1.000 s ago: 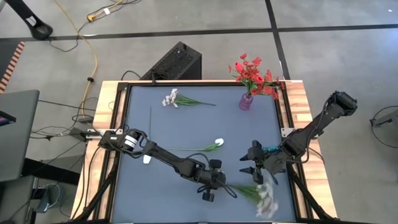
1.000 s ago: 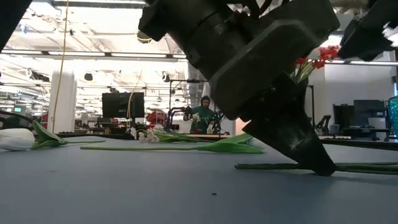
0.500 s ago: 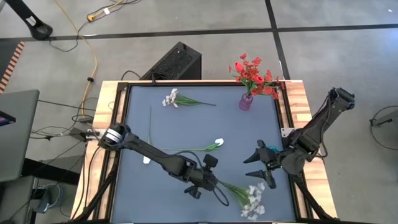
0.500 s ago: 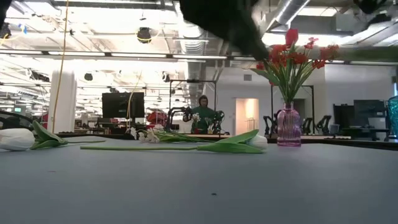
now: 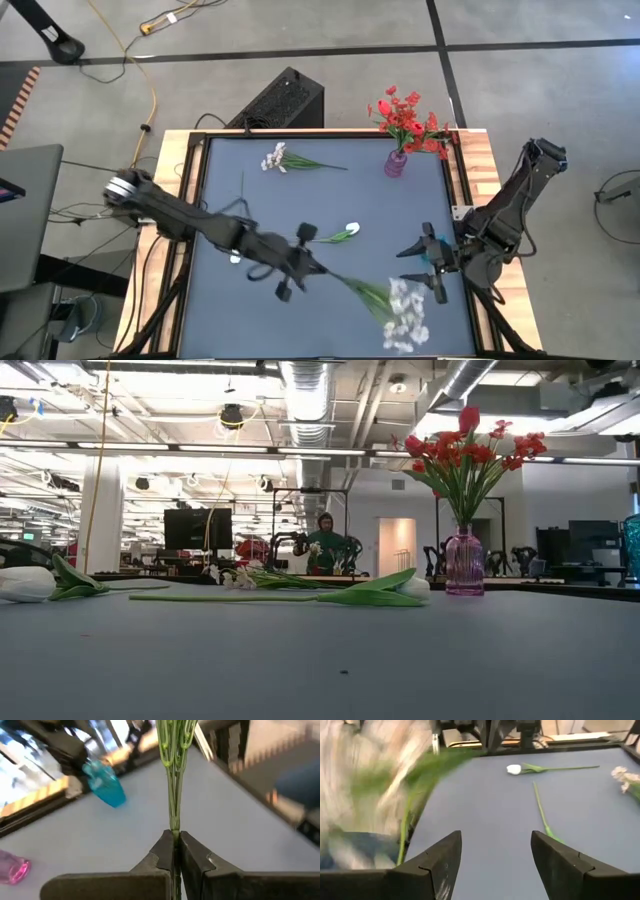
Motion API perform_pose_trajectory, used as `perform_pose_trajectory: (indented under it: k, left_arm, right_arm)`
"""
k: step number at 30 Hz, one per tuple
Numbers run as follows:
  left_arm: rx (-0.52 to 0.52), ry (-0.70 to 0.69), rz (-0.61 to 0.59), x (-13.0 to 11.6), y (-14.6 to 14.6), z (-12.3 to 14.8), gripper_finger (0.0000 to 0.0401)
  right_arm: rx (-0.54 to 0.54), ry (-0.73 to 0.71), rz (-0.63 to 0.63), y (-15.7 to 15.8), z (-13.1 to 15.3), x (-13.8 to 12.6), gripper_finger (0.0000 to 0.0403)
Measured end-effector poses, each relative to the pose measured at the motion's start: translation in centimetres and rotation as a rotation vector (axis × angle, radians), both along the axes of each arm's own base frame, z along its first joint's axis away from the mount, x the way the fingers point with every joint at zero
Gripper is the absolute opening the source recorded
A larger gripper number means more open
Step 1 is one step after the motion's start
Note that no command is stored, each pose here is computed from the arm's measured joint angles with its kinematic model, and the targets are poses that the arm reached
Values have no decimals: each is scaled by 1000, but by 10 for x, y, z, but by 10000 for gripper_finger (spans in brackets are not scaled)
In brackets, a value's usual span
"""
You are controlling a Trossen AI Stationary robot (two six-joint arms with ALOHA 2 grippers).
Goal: Sort flowers into vase by color
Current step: Put the bottom white flowers into the blue vase
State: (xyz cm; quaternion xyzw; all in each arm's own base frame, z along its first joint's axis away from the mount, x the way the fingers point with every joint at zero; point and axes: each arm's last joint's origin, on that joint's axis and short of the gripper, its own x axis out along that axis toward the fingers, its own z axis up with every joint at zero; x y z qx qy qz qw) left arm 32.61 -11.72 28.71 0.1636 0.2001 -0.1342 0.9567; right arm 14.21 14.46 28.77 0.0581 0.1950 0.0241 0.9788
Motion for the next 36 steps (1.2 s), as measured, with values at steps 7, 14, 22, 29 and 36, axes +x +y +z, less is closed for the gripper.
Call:
perform_pose_trajectory:
  k: [7,14,22,29,36]
  left_arm:
    - [-231,-353,-50,-38,22,7,0]
    - [-397,-590,-78,-26,32,6,0]
    - [-464,-640,-8,18,35,-8,0]
    - [-454,-662,-19,39,31,9,0]
    - [-436,-663,-8,44,30,21,0]
  right_arm:
    - [-4,-37,-94,-6,2,6,265]
    - [-63,-192,-173,-7,11,41,265]
    - [-157,-508,-32,4,34,69,265]
    - [-203,-517,-38,2,34,72,265]
    - [-181,-542,-74,-7,37,78,265]
